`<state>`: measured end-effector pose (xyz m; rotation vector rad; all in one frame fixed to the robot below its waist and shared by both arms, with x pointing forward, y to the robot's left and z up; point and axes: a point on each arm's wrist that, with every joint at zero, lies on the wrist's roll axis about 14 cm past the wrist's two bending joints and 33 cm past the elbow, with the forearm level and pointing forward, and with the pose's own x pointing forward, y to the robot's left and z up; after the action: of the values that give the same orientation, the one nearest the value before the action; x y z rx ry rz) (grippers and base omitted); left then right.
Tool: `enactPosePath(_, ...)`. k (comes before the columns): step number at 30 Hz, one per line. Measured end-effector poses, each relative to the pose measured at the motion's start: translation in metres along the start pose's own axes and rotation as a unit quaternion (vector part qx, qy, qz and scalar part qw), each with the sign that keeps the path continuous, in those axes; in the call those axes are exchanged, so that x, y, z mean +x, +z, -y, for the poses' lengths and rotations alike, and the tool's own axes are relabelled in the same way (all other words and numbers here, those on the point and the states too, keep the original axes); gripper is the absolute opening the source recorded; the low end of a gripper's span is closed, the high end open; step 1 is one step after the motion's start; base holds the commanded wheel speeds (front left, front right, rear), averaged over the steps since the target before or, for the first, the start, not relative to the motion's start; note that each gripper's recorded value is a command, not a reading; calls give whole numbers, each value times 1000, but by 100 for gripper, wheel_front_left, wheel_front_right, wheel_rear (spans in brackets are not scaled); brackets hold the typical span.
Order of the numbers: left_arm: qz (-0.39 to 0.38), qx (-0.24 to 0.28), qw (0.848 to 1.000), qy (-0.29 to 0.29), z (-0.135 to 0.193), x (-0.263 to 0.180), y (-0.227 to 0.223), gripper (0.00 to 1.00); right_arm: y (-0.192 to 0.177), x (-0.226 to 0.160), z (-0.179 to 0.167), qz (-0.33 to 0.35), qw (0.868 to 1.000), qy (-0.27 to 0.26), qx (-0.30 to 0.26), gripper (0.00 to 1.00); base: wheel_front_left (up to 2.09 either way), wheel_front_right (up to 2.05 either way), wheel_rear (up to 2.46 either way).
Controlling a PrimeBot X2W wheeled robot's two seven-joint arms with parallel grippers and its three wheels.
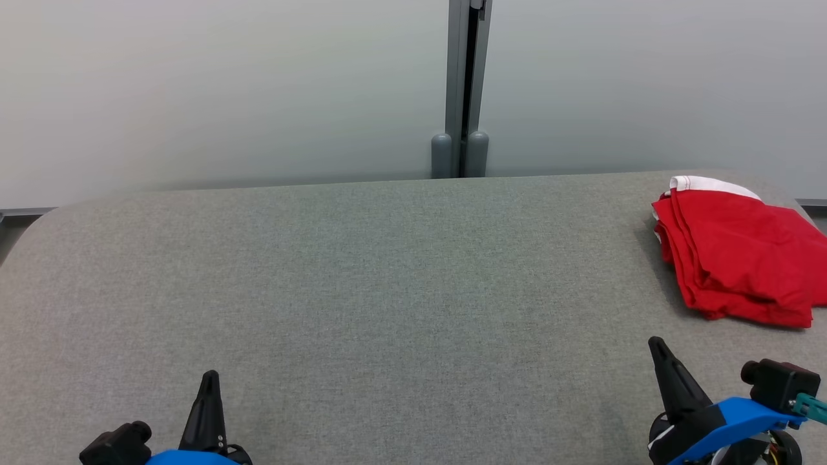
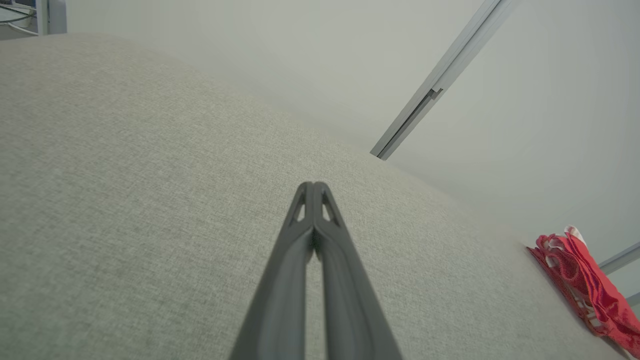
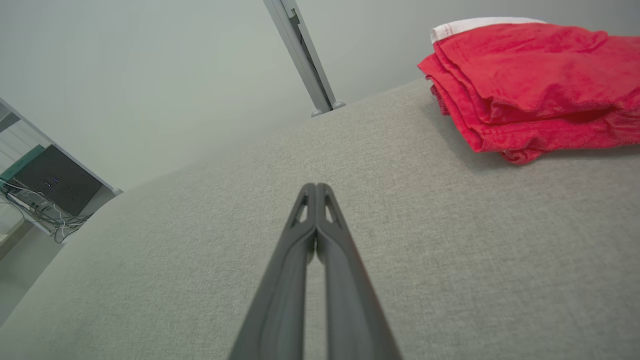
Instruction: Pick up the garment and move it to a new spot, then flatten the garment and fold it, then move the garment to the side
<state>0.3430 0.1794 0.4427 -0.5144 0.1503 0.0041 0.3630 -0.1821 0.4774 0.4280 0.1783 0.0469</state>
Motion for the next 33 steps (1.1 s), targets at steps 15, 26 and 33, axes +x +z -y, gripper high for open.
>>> enactPosePath(15, 10, -106, 994, 13, -3, 8, 12, 0, 4, 2, 2, 13, 993, 2, 117, 0, 0, 0, 0)
enactPosePath(26, 15, -175, 984, 14, -1, 13, 19, 0, 10, 5, 1, 24, 981, 7, 190, 0, 0, 0, 0)
enactPosePath(33, 21, -216, 976, 13, 0, 16, 25, 0, 12, 7, 1, 29, 972, 10, 232, 0, 0, 0, 0)
